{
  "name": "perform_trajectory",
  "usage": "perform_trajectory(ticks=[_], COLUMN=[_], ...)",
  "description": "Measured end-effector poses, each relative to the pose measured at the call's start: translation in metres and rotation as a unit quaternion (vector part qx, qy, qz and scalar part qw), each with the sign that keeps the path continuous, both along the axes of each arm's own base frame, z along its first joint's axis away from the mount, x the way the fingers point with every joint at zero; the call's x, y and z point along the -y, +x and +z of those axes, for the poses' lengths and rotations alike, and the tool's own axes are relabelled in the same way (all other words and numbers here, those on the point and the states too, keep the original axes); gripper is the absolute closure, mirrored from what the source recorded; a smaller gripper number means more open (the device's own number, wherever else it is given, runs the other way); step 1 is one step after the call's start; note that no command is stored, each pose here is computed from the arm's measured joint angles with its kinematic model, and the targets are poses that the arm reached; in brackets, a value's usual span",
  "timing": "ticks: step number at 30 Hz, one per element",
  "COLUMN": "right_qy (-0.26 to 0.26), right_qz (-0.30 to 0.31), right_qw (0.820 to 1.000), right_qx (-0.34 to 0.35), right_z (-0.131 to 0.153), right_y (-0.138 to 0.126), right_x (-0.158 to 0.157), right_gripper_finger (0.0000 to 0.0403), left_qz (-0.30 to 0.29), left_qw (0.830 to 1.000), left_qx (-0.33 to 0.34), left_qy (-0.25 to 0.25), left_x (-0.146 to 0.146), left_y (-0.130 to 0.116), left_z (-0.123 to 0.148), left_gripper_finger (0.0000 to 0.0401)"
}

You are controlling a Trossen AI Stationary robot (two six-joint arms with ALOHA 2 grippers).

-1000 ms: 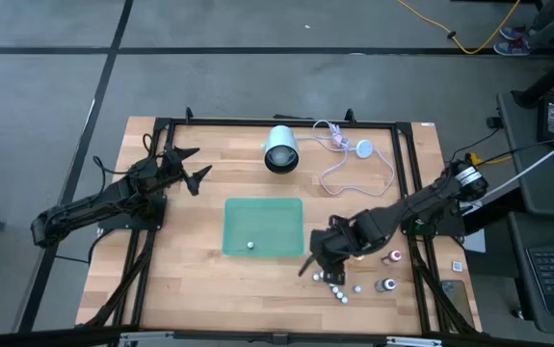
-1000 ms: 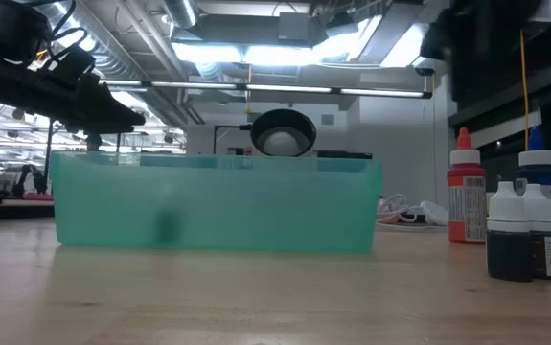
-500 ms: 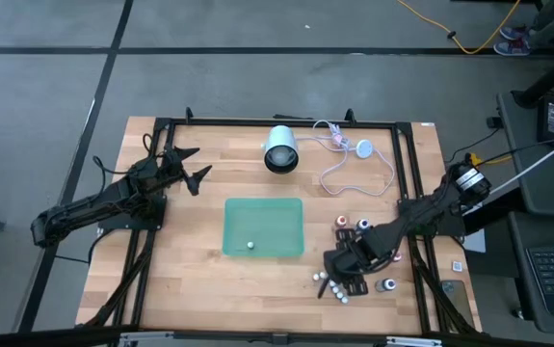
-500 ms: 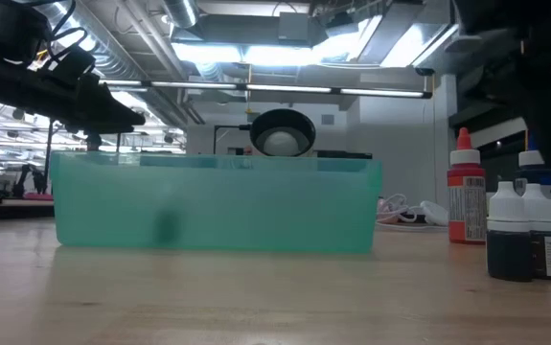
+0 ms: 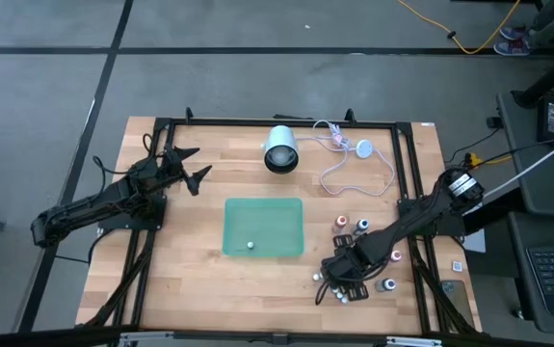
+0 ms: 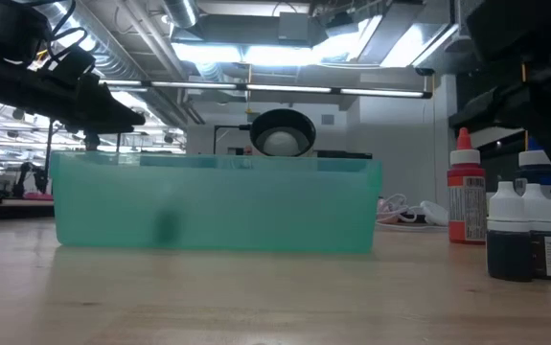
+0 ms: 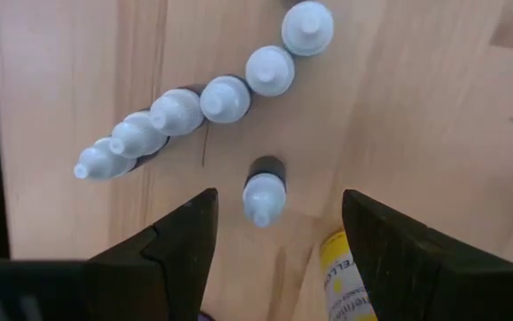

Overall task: Pick & Place food coloring
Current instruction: Put the small dark blue food coloring bottle into the bin

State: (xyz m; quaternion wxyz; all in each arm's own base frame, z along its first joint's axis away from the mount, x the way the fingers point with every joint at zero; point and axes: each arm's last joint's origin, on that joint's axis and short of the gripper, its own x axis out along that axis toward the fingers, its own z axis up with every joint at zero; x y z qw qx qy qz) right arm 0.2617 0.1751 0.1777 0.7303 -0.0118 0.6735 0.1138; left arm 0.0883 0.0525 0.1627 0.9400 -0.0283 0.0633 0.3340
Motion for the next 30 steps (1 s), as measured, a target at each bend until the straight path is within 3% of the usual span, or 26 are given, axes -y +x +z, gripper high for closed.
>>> perform_trajectory(ticks=[13,30], right_qy=[0.010,0.017], right_qz=[0.009,0.007], right_qw=[1.000,1.000], right_qx=[-0.019,-0.014], right_z=[-0.0084,-0.0082], right_y=[-0.0006,0.0006], right_x=[-0.0061,-0.0071], right_gripper_finger=[0.0174,0.0329], left_qz=[0.000,0.000], left_qw=[1.000,1.000], left_qx=[0.000,0.000], left_qy=[0.000,0.000], left_x=[0.0000,0.0000], left_y=[0.0000,0.0000], left_z=[0.0001,0.0001], left_gripper_finger=[0.0040,0.0040])
